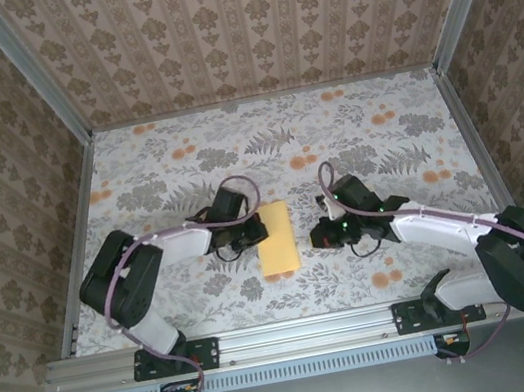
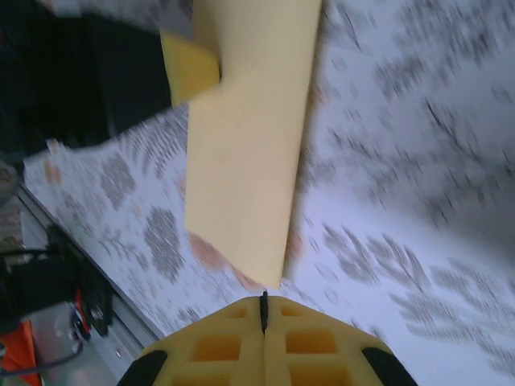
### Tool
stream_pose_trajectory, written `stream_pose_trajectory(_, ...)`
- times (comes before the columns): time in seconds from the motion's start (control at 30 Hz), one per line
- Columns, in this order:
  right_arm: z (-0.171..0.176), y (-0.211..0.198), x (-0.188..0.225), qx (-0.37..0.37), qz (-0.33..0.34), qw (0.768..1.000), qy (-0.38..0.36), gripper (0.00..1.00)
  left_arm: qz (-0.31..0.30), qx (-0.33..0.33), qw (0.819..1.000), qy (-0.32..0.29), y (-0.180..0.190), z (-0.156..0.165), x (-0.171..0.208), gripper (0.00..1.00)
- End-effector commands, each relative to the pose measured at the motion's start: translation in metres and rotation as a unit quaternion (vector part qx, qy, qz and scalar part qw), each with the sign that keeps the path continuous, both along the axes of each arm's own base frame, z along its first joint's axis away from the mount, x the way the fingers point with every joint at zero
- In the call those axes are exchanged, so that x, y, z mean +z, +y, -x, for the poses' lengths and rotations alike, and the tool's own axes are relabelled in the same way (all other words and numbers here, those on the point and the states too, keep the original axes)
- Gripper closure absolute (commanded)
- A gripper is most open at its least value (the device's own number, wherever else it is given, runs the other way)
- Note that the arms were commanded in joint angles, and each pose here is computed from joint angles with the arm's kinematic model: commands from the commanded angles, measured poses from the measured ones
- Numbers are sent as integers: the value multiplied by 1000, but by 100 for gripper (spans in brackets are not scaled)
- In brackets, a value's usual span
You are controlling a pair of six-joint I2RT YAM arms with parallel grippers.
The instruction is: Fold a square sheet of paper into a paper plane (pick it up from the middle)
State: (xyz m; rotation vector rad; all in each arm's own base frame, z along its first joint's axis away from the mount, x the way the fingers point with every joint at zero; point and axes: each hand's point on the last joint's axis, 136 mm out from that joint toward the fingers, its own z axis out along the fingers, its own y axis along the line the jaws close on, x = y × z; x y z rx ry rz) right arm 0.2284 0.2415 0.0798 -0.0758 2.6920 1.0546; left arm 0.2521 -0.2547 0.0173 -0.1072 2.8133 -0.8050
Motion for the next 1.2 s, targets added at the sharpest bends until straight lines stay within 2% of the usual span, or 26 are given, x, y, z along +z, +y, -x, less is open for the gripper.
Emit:
stream_pose_trajectory(0.0,-27,11,-9,-16,9,1000,8,100,-146,73,985,47,75,31,-30,100)
stream_pose_trajectory(0.1,-45,36,-14,-9,-14,1000,24,100,-128,87,988,25,79,32,-19,99)
stream_pose_trajectory(0.2,-52,64,-19,10,-29,999,36,100,-99,72,992,9,71,28,-4,91)
stream_pose_trajectory(0.33,-48,90,-24,27,-32,998,49,100,-51,45,997,-20,53,17,21,81)
stream_pose_trajectory(0.47,-41,102,-33,27,-37,997,65,100,-5,38,999,-31,42,5,36,76)
stream_pose_trajectory(0.63,-37,109,-43,31,-29,996,81,100,38,36,998,-21,34,-9,37,76)
stream_pose_trajectory(0.77,-36,111,-52,36,-14,995,94,100,68,19,997,-11,21,-15,36,80)
stream_pose_trajectory(1.03,-40,103,-68,51,41,993,94,100,83,-7,997,0,5,-25,29,87)
stream_pose_trajectory(1.17,-42,105,-66,64,42,994,83,100,83,-10,996,7,1,-30,23,90)
